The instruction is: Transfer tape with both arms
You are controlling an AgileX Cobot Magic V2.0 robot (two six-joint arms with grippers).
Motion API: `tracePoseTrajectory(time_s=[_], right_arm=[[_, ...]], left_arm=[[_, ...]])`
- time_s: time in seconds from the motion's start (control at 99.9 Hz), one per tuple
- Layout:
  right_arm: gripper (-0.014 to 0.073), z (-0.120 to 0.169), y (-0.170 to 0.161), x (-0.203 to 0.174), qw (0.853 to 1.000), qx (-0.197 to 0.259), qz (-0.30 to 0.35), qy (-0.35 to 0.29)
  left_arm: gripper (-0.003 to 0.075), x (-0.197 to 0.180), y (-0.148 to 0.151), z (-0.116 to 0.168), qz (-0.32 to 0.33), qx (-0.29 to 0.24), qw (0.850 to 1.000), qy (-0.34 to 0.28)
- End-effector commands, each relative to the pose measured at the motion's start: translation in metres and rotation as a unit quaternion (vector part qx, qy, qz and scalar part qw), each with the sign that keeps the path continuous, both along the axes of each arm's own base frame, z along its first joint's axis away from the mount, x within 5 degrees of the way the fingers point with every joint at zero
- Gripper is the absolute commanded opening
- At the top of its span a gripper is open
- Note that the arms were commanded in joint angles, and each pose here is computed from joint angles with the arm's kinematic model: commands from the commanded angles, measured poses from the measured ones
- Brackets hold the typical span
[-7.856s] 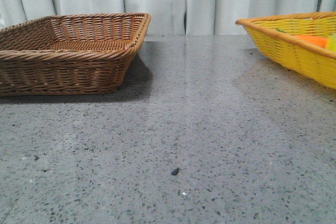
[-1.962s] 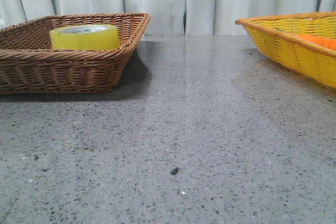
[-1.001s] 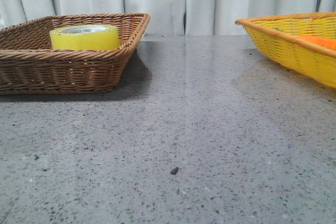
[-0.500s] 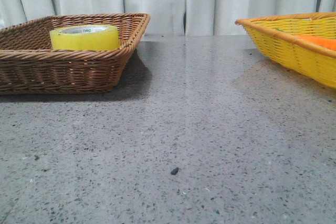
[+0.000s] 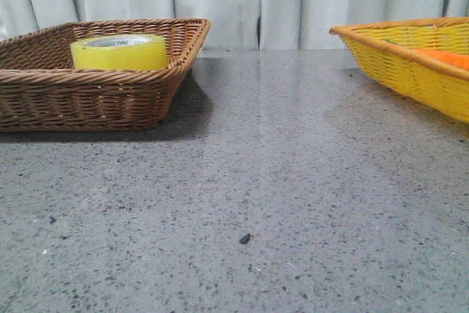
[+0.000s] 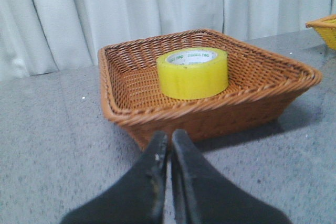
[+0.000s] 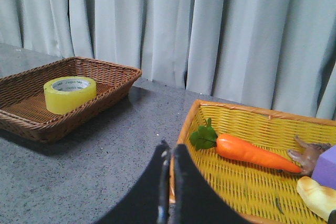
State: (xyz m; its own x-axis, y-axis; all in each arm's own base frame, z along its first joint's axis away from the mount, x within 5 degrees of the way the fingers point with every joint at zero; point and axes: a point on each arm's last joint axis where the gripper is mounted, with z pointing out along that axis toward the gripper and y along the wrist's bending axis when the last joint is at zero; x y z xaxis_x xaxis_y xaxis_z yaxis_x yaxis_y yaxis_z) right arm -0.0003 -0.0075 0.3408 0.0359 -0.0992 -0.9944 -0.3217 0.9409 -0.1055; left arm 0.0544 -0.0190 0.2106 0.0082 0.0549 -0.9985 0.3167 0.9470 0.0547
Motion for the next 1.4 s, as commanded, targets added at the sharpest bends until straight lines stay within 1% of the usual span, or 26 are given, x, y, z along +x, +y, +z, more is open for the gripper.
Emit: tracePoseTrajectory(time_s=[0.0, 0.02, 0.06, 0.14, 0.25, 0.31, 0.47, 1.391], right_arm=[[-0.0074, 0.014, 0.000, 0.000, 0.999, 0.003, -0.002, -0.045], [-0.0074, 0.014, 0.000, 0.000, 0.999, 0.003, -0.002, -0.045], [-0.0074, 0.014, 0.000, 0.000, 0.999, 0.003, -0.002, -0.045], [-0.0074, 0.014, 0.000, 0.000, 0.999, 0.003, -0.002, -0.045], [-0.0074, 0.014, 0.000, 0.000, 0.999, 0.003, -0.002, -0.045], [-0.0074, 0.014, 0.000, 0.000, 0.999, 0.003, -0.002, -0.045], [-0.0074, 0.014, 0.000, 0.000, 0.999, 0.003, -0.002, -0.045], [-0.0074, 0.014, 0.000, 0.000, 0.999, 0.004, -0.001, -0.044]], left_arm=[[-0.0021, -0.001, 0.003, -0.002, 0.019, -0.046, 0.998, -0.031], [-0.0021, -0.001, 0.004, -0.003, 0.022, -0.052, 0.998, -0.030], [-0.0021, -0.002, 0.003, -0.008, 0.021, -0.044, 0.999, 0.001], [-0.0021, -0.003, 0.003, -0.013, 0.027, -0.049, 0.998, 0.030], [-0.0021, -0.004, 0.003, -0.022, 0.030, -0.057, 0.994, 0.083], [-0.0021, -0.004, 0.002, -0.026, 0.027, -0.050, 0.993, 0.105], [-0.0021, -0.004, 0.002, -0.026, 0.026, -0.057, 0.993, 0.105], [-0.0021, -0.004, 0.002, -0.026, 0.026, -0.057, 0.993, 0.105]])
